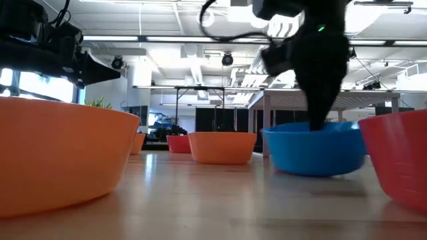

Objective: Pick & Place Mini bowls
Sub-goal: Put the blue bowl on the shelf

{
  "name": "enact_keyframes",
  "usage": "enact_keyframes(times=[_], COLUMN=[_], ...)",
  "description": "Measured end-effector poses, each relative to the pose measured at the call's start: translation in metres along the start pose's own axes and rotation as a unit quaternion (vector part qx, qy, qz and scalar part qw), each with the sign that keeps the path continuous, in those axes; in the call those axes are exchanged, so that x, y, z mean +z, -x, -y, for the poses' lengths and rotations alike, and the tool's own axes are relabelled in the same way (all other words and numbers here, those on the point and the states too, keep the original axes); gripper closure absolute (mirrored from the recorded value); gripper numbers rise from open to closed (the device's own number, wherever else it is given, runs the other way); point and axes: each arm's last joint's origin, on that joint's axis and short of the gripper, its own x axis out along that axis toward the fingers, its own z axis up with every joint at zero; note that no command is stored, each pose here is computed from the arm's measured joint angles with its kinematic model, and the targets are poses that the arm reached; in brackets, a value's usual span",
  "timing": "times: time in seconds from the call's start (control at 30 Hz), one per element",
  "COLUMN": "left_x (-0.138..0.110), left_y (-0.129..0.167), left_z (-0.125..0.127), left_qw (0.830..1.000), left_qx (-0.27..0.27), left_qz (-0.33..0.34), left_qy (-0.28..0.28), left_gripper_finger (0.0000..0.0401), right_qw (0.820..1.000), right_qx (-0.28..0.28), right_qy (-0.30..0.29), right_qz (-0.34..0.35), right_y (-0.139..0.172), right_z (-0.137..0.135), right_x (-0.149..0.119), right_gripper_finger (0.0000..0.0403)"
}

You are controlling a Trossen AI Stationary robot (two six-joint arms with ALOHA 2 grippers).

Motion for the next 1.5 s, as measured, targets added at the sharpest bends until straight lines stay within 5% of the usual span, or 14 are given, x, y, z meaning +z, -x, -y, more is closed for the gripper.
enact_keyframes(times=[0.2,0.43,0.67,1.0,1.3,1.5], left_x=[0.000,0.000,0.000,0.000,0.000,0.000], left_y=[0.000,0.000,0.000,0.000,0.000,0.000], left_z=[0.000,0.000,0.000,0.000,0.000,0.000], left_qw=[1.000,1.000,1.000,1.000,1.000,1.000], left_qx=[-0.001,0.000,-0.003,-0.002,-0.001,0.000], left_qz=[-0.003,-0.001,-0.002,0.000,-0.003,-0.002], left_qy=[0.003,0.002,0.002,0.002,0.004,0.004], left_gripper_finger=[0.0400,0.0400,0.0400,0.0400,0.0400,0.0400], right_qw=[0.997,0.990,0.988,0.995,0.995,0.996], right_qx=[-0.057,-0.065,-0.073,0.024,0.042,0.017], right_qy=[-0.054,-0.129,-0.137,-0.029,-0.047,-0.063], right_qz=[0.014,0.007,0.012,0.094,0.072,0.054], right_y=[0.016,-0.013,0.003,0.024,-0.015,-0.029], right_z=[0.018,0.051,0.062,0.021,-0.011,-0.010], right_x=[-0.024,-0.053,-0.064,-0.053,-0.053,-0.051], right_gripper_finger=[0.0400,0.0396,0.0332,0.0285,0.0284,0.0294])
